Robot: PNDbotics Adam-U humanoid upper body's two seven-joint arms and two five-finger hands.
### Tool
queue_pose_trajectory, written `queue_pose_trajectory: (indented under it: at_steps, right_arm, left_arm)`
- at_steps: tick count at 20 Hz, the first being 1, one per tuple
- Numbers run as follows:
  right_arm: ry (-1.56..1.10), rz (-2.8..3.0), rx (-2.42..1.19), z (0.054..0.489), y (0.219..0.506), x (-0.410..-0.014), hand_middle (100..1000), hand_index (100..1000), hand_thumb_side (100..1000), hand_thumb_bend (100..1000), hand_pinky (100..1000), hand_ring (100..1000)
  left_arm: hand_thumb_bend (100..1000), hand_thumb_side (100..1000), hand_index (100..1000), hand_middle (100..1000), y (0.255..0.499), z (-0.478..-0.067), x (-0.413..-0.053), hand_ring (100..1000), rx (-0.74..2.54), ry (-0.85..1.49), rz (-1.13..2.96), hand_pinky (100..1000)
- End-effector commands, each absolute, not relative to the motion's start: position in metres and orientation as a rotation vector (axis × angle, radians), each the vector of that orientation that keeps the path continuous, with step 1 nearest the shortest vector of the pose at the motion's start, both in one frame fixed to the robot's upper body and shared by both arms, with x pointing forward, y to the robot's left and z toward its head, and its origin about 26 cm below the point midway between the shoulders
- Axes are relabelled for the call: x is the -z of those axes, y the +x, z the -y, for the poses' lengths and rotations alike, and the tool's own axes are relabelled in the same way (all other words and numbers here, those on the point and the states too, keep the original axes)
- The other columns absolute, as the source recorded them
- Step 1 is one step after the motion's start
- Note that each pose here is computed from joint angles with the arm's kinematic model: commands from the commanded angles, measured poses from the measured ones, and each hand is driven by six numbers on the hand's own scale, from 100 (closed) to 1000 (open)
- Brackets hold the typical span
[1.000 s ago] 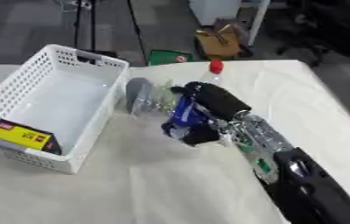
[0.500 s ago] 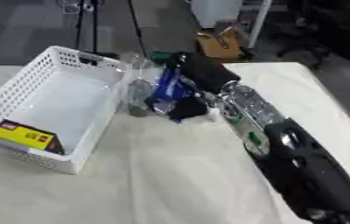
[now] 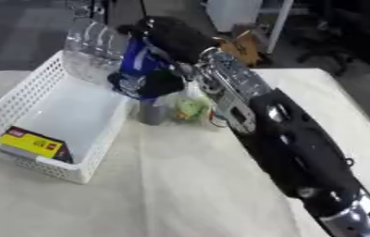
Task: Pick up objects on the table and place them in the box.
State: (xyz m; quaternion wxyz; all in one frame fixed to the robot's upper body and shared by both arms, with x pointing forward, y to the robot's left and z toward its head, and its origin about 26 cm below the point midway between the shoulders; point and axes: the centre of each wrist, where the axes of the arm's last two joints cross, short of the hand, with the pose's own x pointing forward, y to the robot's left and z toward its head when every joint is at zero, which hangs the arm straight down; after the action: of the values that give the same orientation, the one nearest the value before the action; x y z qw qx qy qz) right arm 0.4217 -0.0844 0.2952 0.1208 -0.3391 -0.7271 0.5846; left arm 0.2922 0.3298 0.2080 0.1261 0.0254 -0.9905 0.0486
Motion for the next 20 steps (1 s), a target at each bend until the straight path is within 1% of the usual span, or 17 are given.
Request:
queue_pose_trajectory:
  at_steps: [1,2,6,11,15,16,17,20]
  right_arm:
    - [-0.997,2.16,-1.682,0.077,0.42,-0.31,406,937,890,253,874,902]
    - [-0.995,2.178,-1.672,0.072,0.419,-0.314,395,935,899,253,874,900]
    - [-0.993,2.202,-1.66,0.056,0.42,-0.323,396,935,899,251,875,902]
    - [-0.959,2.13,-1.746,0.028,0.43,-0.324,410,937,894,241,879,903]
    - [-0.97,2.063,-1.774,0.008,0.443,-0.315,414,936,893,234,880,902]
    - [-0.976,2.051,-1.774,0.004,0.446,-0.311,414,936,906,224,881,902]
    - [-0.98,2.039,-1.77,-0.002,0.448,-0.307,414,936,892,233,881,902]
    - [-0.999,2.021,-1.757,-0.011,0.455,-0.293,409,935,891,236,883,903]
  left_arm:
    - [100,638,772,790,0.29,-0.329,-0.215,711,-0.115,0.066,2.906,733]
    - [100,638,772,790,0.29,-0.328,-0.215,711,-0.115,0.063,2.905,733]
    - [100,638,772,790,0.29,-0.327,-0.215,711,-0.112,0.052,2.904,733]
    - [100,637,772,791,0.291,-0.325,-0.214,711,-0.11,0.035,2.899,733]
    - [100,636,772,791,0.291,-0.324,-0.213,706,-0.11,0.02,2.899,733]
    - [100,636,772,791,0.291,-0.324,-0.213,705,-0.109,0.016,2.9,733]
    - [100,636,772,791,0.291,-0.323,-0.213,705,-0.109,0.011,2.901,733]
    - [100,635,772,791,0.292,-0.322,-0.213,705,-0.108,-0.001,2.904,733]
